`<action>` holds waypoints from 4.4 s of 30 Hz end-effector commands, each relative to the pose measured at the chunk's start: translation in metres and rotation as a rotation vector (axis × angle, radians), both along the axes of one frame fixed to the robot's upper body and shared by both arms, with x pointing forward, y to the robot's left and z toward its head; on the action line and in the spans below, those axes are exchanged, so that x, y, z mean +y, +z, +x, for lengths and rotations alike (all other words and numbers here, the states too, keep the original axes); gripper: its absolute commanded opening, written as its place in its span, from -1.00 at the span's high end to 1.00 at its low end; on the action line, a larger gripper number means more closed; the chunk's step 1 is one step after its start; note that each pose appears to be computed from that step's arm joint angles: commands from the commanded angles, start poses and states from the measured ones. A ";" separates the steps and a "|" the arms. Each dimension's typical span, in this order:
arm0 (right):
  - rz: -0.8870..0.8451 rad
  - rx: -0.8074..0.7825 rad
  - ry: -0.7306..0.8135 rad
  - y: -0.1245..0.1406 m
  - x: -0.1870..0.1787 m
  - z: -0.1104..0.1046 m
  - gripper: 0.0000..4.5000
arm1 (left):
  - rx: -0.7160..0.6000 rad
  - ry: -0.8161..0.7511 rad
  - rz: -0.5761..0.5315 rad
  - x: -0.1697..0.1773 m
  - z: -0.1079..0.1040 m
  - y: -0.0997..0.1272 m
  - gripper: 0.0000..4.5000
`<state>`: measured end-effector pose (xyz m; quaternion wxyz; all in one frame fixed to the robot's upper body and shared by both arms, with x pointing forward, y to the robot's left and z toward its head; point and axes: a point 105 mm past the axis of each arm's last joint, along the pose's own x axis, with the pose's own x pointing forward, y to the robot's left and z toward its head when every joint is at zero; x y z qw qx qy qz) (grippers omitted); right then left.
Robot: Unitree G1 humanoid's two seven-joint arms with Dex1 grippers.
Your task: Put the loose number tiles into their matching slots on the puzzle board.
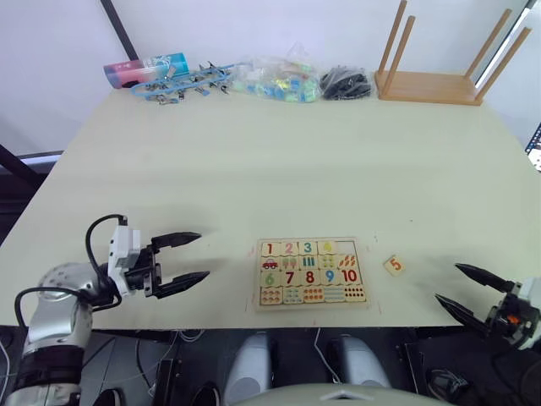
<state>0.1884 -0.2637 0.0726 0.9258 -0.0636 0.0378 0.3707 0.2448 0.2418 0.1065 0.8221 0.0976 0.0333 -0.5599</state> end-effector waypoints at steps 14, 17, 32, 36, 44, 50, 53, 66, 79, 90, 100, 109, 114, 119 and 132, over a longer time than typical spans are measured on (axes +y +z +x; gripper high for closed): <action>-0.061 0.048 -0.207 -0.014 0.078 0.037 -0.91 | -0.077 -0.248 0.057 -0.026 0.002 0.026 -1.00; -0.077 0.072 -0.273 -0.017 0.079 0.042 -0.91 | -0.077 -0.256 0.058 -0.027 0.002 0.027 -1.00; 0.029 0.118 -0.479 -0.010 0.083 0.043 0.34 | -0.074 -0.260 0.051 -0.028 0.001 0.027 -1.00; 0.073 0.123 -0.572 -0.004 0.089 0.050 0.34 | -0.074 -0.262 0.053 -0.028 0.001 0.027 -1.00; 0.100 0.189 -0.704 -0.015 0.092 0.050 0.34 | -0.076 -0.264 0.057 -0.027 0.003 0.028 -1.00; 0.085 0.146 -0.657 -0.011 0.096 0.051 -0.74 | -0.076 -0.264 0.059 -0.027 0.003 0.027 -1.00; 0.086 0.061 -0.665 0.002 0.085 0.052 -0.96 | -0.074 -0.262 0.058 -0.026 0.001 0.026 -1.00; -0.012 -0.018 -0.071 0.037 0.073 0.049 -0.96 | -0.079 -0.259 0.046 -0.028 0.002 0.023 -1.00; -0.278 0.045 0.508 0.031 0.041 0.065 -0.96 | -0.091 -0.246 0.039 -0.025 -0.002 0.023 -1.00; -0.460 0.073 0.693 0.021 0.038 0.097 -0.96 | -0.097 -0.242 0.045 -0.024 -0.007 0.024 -1.00; -0.545 0.056 0.775 0.013 0.048 0.106 -0.96 | -0.099 -0.246 0.051 -0.024 -0.006 0.025 -1.00; -0.578 0.068 0.785 0.006 0.043 0.107 -0.24 | -0.100 -0.248 0.055 -0.025 -0.006 0.025 -1.00; -0.590 0.077 0.787 0.004 0.041 0.108 0.12 | -0.102 -0.252 0.054 -0.026 -0.006 0.026 -1.00; -0.590 0.076 0.789 0.005 0.043 0.109 0.12 | -0.103 -0.254 0.054 -0.027 -0.006 0.027 -1.00; -0.545 0.082 0.802 0.009 0.052 0.109 0.12 | -0.100 -0.263 0.049 -0.028 -0.006 0.026 -1.00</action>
